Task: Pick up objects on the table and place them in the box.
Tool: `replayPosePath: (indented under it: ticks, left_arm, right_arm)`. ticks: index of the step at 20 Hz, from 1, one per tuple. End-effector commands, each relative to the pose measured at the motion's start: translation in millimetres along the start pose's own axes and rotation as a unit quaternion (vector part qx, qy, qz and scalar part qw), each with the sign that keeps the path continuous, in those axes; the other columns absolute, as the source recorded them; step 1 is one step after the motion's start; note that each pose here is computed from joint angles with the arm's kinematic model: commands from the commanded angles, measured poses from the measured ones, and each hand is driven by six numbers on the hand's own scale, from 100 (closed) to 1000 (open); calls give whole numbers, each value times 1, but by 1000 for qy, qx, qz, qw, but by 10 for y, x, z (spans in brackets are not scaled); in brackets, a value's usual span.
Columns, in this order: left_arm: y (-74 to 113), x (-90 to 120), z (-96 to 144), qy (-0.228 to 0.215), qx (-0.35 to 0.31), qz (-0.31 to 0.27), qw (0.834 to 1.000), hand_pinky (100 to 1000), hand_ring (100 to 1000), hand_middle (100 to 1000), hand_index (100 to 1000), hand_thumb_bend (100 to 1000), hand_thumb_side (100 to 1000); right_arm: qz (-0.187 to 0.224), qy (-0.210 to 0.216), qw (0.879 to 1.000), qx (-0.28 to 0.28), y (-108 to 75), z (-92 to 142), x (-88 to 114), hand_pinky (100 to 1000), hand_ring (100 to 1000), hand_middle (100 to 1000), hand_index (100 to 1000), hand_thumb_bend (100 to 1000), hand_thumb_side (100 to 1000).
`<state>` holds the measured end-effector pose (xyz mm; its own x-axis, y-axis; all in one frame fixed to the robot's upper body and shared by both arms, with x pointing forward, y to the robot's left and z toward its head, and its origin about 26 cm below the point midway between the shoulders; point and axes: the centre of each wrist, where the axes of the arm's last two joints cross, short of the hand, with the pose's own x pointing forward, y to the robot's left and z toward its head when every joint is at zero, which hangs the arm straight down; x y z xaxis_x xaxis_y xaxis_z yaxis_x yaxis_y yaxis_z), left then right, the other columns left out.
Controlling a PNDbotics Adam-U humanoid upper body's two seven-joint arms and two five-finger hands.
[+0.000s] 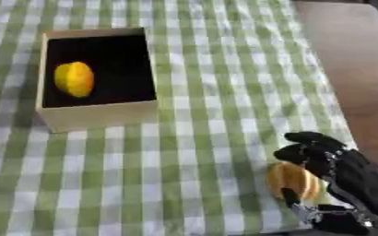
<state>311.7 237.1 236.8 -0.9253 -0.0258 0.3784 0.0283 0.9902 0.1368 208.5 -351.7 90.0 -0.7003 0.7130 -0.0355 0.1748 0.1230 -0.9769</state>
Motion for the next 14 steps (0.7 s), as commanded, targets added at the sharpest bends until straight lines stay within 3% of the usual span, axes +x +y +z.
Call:
replayPosePath:
  ticks: [1,3,8,14]
  left_arm:
    - [31,50,-42,-10,-4,-6,1000,733,729,712,825,132,624]
    - [25,50,-43,-10,-5,-4,1000,734,729,712,825,131,624]
    - [11,48,-41,-7,-6,1,1000,735,730,713,825,126,632]
    - [-3,45,-34,-4,-7,4,1000,735,730,713,824,121,639]
  right_arm:
    - [18,-1,1000,18,-51,40,-2,884,916,739,900,100,240]
    - [16,3,1000,25,-35,52,11,886,916,737,897,100,135]
    - [10,19,999,24,-48,29,0,887,915,735,897,100,176]
    - [17,39,999,2,-115,-26,-55,887,916,741,907,100,140]
